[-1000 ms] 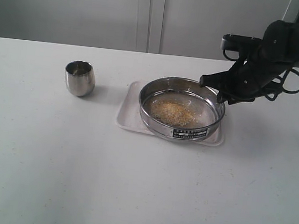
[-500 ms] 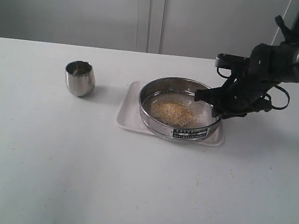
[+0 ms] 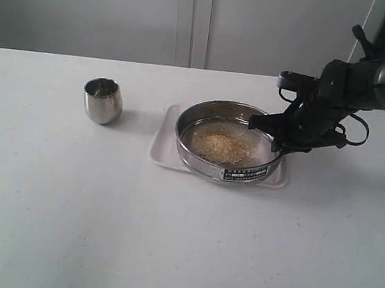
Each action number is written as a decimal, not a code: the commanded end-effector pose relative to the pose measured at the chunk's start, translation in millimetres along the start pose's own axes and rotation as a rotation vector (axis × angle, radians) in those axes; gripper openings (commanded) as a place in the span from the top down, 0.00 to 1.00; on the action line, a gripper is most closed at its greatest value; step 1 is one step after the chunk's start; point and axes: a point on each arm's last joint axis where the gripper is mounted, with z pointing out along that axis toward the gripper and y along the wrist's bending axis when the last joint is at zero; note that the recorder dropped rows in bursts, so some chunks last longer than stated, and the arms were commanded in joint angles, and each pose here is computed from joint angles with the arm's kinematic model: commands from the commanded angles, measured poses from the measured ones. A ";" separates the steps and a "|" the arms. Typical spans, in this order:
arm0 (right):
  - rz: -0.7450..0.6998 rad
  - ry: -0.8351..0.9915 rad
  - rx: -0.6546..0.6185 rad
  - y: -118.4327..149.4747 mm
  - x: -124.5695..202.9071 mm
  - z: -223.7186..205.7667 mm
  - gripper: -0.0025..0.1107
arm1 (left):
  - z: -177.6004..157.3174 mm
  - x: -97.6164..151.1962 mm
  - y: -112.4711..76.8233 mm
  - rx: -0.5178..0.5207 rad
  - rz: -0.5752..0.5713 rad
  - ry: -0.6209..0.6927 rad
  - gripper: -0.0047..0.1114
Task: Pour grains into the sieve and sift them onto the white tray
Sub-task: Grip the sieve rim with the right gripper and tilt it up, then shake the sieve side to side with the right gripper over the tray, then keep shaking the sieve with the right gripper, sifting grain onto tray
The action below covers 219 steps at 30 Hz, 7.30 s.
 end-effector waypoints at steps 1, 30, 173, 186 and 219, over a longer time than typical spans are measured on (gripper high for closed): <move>0.010 -0.006 -0.005 0.1 -1.4 2.0 0.84 | -1.0 1.8 -0.7 0.009 -0.005 0.001 0.96; 0.057 -0.021 -0.014 0.1 -1.3 8.6 0.98 | -1.0 1.8 -0.7 0.009 -0.005 0.001 0.96; 0.170 -0.193 0.038 -15.7 -23.5 -32.6 0.98 | -1.0 1.8 -0.7 0.009 -0.005 0.001 0.96; 0.193 -0.171 0.048 -23.4 -14.0 -33.6 0.98 | -1.0 1.8 -0.7 0.009 -0.005 0.001 0.96; 0.243 -0.165 0.033 -25.8 -15.3 -38.7 0.98 | -1.0 1.8 -0.7 0.009 -0.005 0.001 0.96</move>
